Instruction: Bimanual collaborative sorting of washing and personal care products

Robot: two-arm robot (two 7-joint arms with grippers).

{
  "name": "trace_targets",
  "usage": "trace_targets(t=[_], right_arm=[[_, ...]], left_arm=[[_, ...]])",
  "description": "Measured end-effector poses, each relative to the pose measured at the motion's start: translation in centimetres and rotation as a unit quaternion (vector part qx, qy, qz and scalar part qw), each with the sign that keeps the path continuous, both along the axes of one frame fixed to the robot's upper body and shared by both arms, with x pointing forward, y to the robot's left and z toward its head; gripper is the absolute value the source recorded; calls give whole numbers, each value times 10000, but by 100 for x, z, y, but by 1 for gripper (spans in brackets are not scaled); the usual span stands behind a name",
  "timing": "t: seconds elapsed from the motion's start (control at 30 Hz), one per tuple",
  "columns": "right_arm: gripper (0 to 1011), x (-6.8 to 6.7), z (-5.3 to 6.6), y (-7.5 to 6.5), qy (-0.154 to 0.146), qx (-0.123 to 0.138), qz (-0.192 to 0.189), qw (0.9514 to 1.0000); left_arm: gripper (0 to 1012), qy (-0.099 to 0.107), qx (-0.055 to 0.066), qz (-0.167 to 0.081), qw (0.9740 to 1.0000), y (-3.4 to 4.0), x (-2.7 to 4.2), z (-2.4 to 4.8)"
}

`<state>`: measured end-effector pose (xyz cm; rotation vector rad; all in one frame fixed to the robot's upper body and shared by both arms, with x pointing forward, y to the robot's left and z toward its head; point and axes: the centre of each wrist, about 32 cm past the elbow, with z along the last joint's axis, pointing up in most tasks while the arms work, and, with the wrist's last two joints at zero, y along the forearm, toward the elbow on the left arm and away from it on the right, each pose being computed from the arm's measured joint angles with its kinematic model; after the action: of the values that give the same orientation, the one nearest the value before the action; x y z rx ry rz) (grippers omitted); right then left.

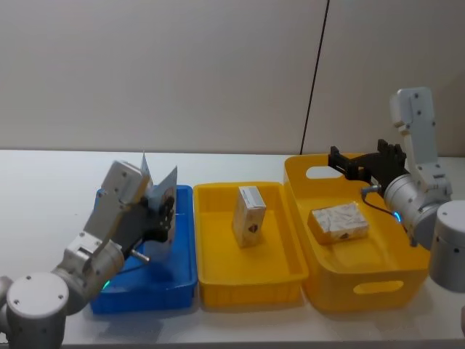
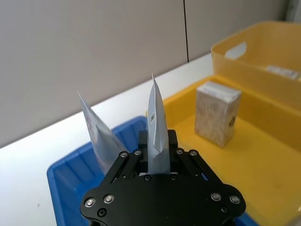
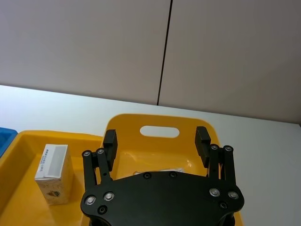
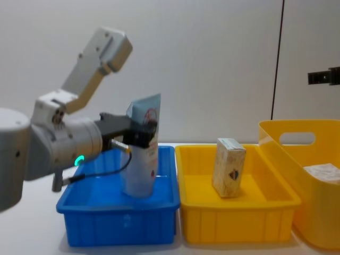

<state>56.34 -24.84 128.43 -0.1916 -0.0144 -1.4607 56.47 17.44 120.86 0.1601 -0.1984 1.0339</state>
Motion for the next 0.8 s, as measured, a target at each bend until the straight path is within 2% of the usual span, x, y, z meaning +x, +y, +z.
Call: trace_targets(t=[0.1,0.17,0.3,0.33,0.37,0.4,0.47,0.53,0.57,0.63,0.77,0.8], right_arm=[[1003,0,0,0,0,0,0,10000],[1003,0,0,0,0,0,0,10000],[1003,0,0,0,0,0,0,10000],[1003,0,0,0,0,0,0,10000],[1003,0,0,0,0,0,0,10000],[1004,0,0,0,0,1,1,10000],[1003,1,0,1,-5,2,16,10000],[1003,3,1,0,-25,1,57,10000],[1003,4,1,0,-35,1,75,10000],[1003,5,2,1,-65,-1,129,9999],[1003,10,8,0,-151,-1,287,9995],[1003,11,9,0,-168,-1,322,9993]], left_arm=[[200,-123,-171,-68,9998,-7,0,147],[201,-164,-220,-102,9996,-8,0,194],[201,-311,-358,-257,9985,-9,2,362],[201,-387,-398,-323,9979,-12,3,439],[200,-387,-398,-323,9979,-12,3,439],[201,-447,-414,-385,9974,-9,4,504],[201,-502,-420,-445,9969,-4,5,568],[201,-614,-406,-580,9956,3,7,700],[201,-614,-406,-580,9956,3,7,700],[201,-709,-367,-706,9943,12,15,813],[201,-809,-322,-823,9928,20,32,924],[201,-861,-302,-874,9920,20,44,975]])
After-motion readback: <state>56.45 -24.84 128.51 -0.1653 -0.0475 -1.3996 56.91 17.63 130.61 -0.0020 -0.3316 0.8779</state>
